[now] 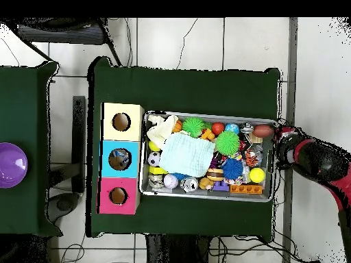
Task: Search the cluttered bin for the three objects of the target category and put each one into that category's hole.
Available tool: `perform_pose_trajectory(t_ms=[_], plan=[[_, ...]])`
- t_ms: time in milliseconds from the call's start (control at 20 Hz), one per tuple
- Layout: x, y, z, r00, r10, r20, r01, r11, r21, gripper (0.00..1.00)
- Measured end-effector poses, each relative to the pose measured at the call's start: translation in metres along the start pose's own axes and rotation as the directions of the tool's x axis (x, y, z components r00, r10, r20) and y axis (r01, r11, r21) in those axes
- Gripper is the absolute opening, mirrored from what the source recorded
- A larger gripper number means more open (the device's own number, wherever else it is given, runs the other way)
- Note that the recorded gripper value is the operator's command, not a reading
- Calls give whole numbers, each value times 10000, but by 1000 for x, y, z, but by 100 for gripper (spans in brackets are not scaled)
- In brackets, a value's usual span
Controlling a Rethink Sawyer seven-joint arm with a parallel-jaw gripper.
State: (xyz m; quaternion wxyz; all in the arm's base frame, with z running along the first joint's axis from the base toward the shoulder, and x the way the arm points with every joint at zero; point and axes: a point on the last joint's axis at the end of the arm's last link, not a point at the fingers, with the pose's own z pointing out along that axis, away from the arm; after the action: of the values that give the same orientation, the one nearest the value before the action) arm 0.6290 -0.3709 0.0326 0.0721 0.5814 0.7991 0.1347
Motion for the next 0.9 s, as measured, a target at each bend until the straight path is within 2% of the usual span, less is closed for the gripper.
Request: perform_pose_trajectory(t_ms=[200, 500, 900], plan=[[-3, 3, 7, 9994, -347, 27, 347, 9993, -144, 100], [-1, 2, 12, 9991, -432, -35, 432, 9989, -182, 100], [-5, 8, -4, 9982, -566, 200, 570, 9982, -171, 100]])
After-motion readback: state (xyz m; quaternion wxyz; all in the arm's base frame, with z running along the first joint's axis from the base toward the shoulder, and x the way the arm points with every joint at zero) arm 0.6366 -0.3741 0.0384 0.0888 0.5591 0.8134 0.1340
